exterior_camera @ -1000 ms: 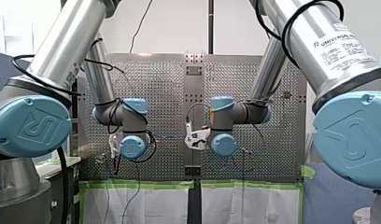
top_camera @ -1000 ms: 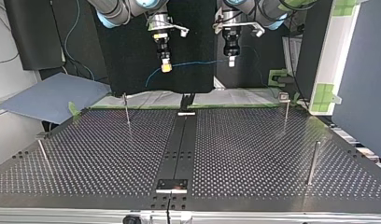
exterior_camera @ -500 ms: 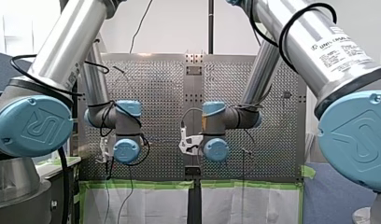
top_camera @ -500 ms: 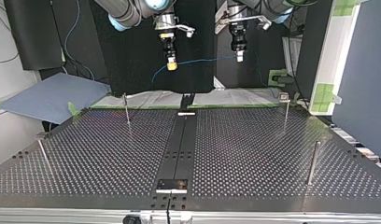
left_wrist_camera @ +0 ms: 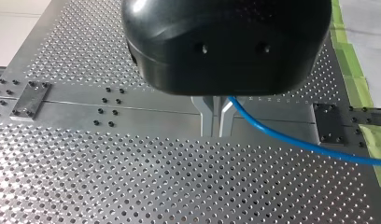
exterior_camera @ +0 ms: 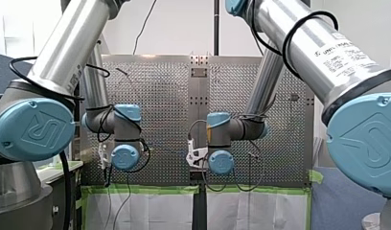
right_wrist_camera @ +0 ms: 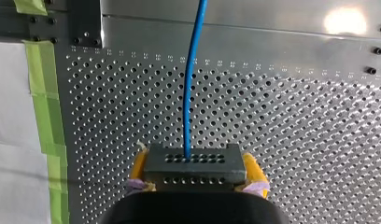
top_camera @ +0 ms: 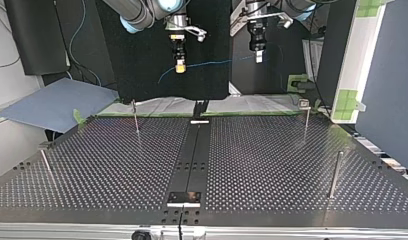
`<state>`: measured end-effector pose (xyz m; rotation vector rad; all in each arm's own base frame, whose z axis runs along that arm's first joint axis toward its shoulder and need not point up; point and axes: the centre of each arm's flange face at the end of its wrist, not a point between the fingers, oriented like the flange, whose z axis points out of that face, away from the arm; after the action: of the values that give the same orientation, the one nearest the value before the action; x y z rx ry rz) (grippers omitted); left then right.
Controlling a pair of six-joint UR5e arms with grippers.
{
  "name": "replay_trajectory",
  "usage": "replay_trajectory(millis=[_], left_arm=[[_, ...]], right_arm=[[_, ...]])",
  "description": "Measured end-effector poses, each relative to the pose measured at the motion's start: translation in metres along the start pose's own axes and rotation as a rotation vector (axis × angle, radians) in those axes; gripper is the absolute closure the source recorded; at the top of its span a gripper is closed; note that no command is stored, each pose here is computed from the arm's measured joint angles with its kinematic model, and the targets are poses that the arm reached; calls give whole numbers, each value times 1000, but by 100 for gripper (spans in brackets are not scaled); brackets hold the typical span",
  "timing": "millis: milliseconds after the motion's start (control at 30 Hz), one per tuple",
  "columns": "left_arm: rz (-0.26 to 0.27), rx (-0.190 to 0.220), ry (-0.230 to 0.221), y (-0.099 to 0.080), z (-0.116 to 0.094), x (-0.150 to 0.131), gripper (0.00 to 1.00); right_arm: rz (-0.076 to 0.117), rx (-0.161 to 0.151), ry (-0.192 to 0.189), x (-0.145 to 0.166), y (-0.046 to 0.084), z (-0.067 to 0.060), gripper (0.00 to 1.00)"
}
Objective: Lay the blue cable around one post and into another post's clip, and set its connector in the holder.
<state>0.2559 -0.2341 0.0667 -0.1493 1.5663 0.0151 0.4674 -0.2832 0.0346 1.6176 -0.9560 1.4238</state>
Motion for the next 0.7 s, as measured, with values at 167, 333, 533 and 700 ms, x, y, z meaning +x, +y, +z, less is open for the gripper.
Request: replay_trajectory(millis=[167,333,533,700], left_arm=[[-6,6,-12,-5,0,-3,90],[-24,15,-20,-10,0,-13,90],[-47,6,-32,-13,6,-31,90],[-92,-8,-52,-16,16,-47,87]], right_arm=[[3,24,-7,6,-4,-7,100],[40,47,-10,25,-6,-11,100],[95,81,10,51,-7,-10,100],[124,88,23,72,-3,-9,100]])
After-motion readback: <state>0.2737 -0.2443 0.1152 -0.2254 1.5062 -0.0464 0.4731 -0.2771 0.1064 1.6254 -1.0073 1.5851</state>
